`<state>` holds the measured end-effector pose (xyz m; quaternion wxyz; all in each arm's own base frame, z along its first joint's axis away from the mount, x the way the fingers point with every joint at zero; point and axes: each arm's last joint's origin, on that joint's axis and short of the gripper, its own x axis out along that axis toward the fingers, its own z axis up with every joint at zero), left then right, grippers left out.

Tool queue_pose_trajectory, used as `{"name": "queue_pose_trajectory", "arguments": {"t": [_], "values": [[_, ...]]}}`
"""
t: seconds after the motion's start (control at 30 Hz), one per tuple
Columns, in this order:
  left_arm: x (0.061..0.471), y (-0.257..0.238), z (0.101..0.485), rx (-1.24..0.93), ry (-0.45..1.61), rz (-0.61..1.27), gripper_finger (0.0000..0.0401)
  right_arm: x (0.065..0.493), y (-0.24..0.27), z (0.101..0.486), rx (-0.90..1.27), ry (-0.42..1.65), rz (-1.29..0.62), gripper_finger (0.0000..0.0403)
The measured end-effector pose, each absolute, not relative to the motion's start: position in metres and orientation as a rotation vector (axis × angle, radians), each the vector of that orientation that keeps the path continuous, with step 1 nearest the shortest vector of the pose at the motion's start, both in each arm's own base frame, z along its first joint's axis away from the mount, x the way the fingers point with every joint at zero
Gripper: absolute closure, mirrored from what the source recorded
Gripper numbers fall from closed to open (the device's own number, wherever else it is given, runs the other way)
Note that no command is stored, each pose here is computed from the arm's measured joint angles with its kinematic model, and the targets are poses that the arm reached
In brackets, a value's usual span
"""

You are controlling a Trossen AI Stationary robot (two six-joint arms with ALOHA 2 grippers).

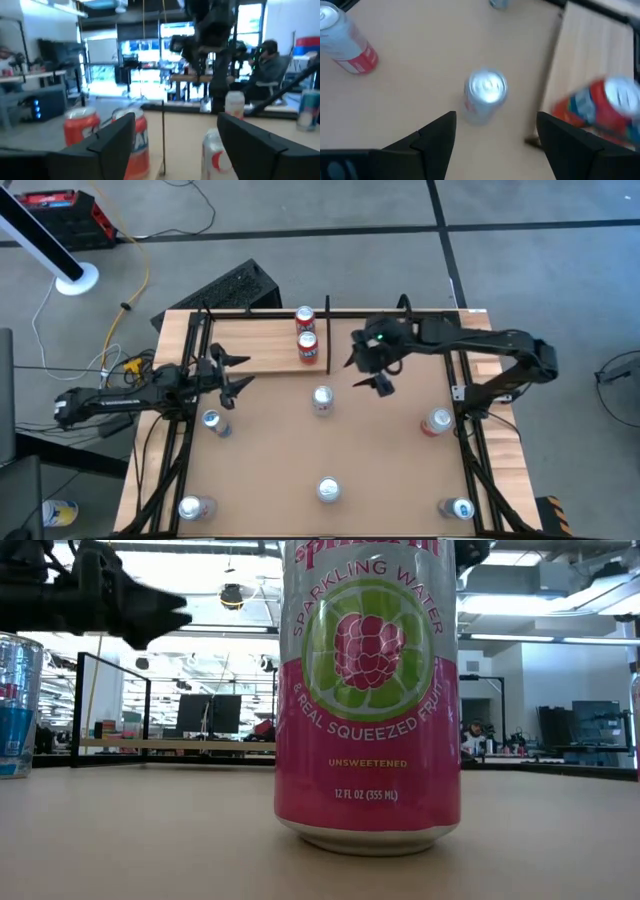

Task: Place canned beverage on shelf
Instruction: Put the top-red silver soda can on the shelf

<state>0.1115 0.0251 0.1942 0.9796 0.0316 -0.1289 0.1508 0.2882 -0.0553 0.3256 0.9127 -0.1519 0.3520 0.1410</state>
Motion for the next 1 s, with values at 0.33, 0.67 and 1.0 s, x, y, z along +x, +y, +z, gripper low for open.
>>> {"name": "queue_pose_trajectory", "arguments": {"t": [0.33, 0.67, 1.0], "values": [[0.175, 0.033, 0.223, 0.133, -0.141, 0.147, 0.0109, 0.234, -0.068, 0.29, -0.291, 0.532, 0.123, 0.0106], [0.27, 0.044, 0.24, 0.139, -0.034, -0.108, 0.0109, 0.208, -0.062, 0.244, -0.382, 0.355, 0.057, 0.0106], [0.318, 0.052, 0.211, 0.102, 0.081, -0.181, 0.0109, 0.208, -0.066, 0.251, -0.427, 0.304, 0.023, 0.0106]]}}
